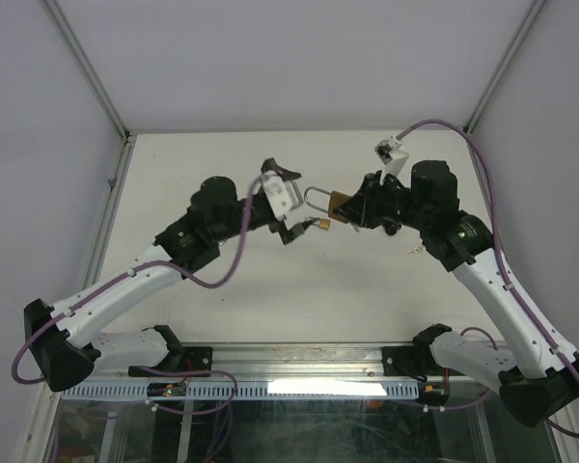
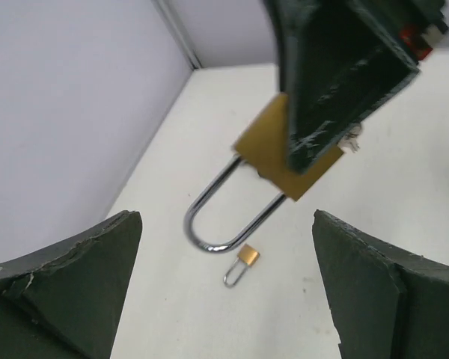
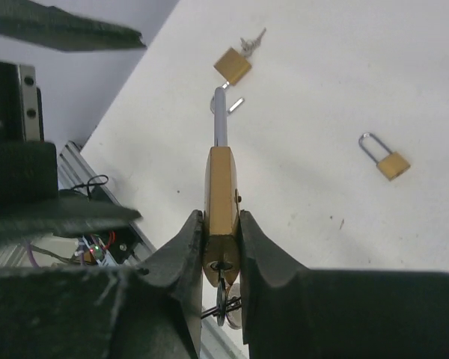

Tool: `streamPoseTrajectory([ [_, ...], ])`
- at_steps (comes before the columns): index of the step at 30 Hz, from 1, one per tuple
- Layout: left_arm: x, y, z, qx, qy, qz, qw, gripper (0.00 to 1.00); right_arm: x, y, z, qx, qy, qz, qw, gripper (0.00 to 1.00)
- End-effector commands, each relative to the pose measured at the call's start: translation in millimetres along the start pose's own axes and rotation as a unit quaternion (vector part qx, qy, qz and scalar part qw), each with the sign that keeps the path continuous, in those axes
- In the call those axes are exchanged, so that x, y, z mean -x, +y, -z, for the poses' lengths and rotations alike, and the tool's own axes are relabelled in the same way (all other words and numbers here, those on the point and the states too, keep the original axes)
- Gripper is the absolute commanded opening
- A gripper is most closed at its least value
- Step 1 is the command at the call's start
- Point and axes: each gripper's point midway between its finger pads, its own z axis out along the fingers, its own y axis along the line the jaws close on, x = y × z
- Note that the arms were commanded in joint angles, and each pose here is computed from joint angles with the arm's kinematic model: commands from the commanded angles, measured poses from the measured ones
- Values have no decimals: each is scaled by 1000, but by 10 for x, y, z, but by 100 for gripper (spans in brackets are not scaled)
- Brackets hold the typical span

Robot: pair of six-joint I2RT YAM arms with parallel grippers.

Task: Unlock with the key

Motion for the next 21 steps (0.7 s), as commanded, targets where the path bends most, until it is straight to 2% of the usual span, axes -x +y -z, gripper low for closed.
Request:
streamPoseTrajectory([
  [1,990,332,492,-15,-200,183,962,99,997,777,479,152,-146,106,972,0],
  [4,1120,506,656,-15,-251,295,922,99,1474,1101,682,202,-217,131,946,0],
  [5,1144,550,694,-13,-264,309,913,99,1612,1197,755,214,-238,136,938,0],
  [8,1321,532,792,-30,-309,299,902,98,1954,1425,950,241,-292,146,914,0],
  [11,1532,570,853,-46,-352,299,886,91,2171,1600,1096,269,-331,153,891,0],
  [15,1931,731,872,-75,-415,316,850,74,2322,1761,1165,296,-353,158,873,0],
  [17,2092,811,847,-81,-444,326,830,72,2356,1823,1199,307,-367,160,863,0],
  [19,2171,821,809,-86,-464,321,821,70,2385,1863,1227,312,-378,162,857,0],
  [21,2220,818,762,-81,-479,333,808,63,2392,1886,1238,315,-386,161,852,0],
])
